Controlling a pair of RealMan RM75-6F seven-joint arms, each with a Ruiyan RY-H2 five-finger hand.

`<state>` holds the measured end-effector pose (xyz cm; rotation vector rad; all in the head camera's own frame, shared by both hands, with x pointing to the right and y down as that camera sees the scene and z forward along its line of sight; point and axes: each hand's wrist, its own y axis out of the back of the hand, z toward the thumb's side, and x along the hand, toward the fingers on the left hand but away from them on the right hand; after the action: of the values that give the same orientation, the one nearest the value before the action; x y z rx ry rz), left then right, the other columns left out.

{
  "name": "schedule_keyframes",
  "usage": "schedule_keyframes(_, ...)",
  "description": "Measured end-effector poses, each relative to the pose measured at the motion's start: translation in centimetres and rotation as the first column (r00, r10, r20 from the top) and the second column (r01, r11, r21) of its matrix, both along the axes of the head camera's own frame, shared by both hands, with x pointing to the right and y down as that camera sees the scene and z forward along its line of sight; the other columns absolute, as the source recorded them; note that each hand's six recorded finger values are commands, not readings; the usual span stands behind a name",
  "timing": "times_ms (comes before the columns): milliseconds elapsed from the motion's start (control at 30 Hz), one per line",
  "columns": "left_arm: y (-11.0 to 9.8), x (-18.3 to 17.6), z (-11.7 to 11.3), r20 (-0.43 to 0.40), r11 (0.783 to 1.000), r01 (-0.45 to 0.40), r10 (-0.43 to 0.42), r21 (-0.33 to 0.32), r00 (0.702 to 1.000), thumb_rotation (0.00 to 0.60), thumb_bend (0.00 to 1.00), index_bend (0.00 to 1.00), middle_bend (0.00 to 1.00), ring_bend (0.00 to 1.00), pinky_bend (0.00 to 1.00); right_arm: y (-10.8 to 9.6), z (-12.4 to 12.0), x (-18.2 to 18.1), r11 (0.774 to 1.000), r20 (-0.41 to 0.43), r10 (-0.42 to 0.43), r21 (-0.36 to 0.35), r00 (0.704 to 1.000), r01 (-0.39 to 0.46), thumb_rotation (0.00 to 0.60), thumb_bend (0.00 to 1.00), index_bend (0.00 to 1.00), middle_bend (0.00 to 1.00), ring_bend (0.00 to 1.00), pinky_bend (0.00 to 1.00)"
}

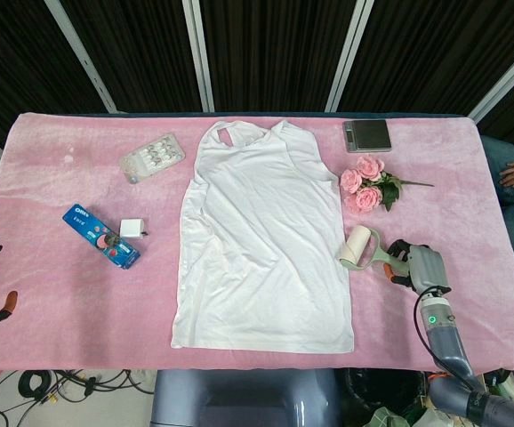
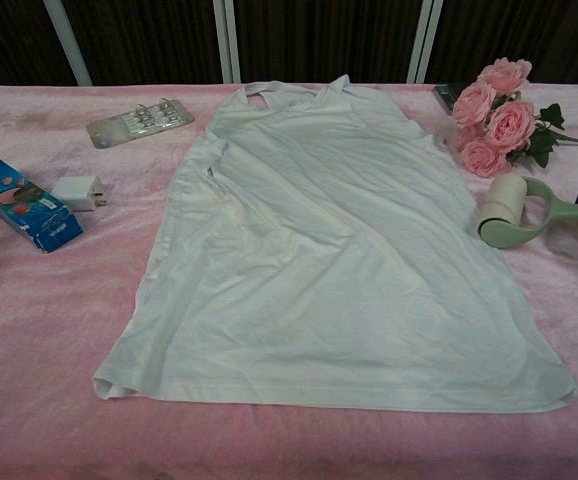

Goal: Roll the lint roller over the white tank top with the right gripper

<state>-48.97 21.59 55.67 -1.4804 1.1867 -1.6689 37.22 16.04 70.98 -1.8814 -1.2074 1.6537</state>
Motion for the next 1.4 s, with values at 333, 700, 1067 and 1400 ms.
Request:
schedule_keyframes(333, 0.1, 0.0, 0.0, 0.0, 1.0, -0.002, 0.002, 0.0, 1.0, 0.6, 0.36, 0.13, 0.04, 0.04, 0.33, -0.1, -0.1, -0.1, 1.0, 0.006, 0.005, 0.0, 1.0, -0.005, 0.6, 0.5, 0.7, 0.55, 0.53, 0.33)
schedule_keyframes(700, 0.0, 0.0, 0.0, 0.001, 1.0, 0.0, 0.0, -0.001, 1.0, 0.6, 0.36, 0.13, 0.04, 0.04, 0.33, -0.2, -0.1, -0.2, 1.0, 0.008, 0.001, -0.003, 1.0, -0.001, 0.6, 0.51, 0.71, 0.55, 0.54, 0.33)
schedule_keyframes(1067, 0.1, 0.0, 0.0, 0.0, 1.0, 0.001, -0.001, -0.002, 1.0, 0.6, 0.36, 0.13, 0.04, 0.04, 0.33, -0.4, -0.4, -0.2, 1.0, 0.01, 0.003, 0.001, 1.0, -0.003, 0.6, 0.51, 0.71, 0.56, 0.54, 0.33)
schedule_keyframes(1400, 0.1, 0.0, 0.0, -0.002, 1.0, 0.002, -0.002, -0.003, 1.0, 0.6, 0.36, 0.13, 0.04, 0.04, 0.33, -1.7, -2.4, -0.6, 0.998, 0.002, -0.058, 0.012, 0.998, 0.058, 0.6, 0.51, 0.72, 0.56, 0.54, 0.33)
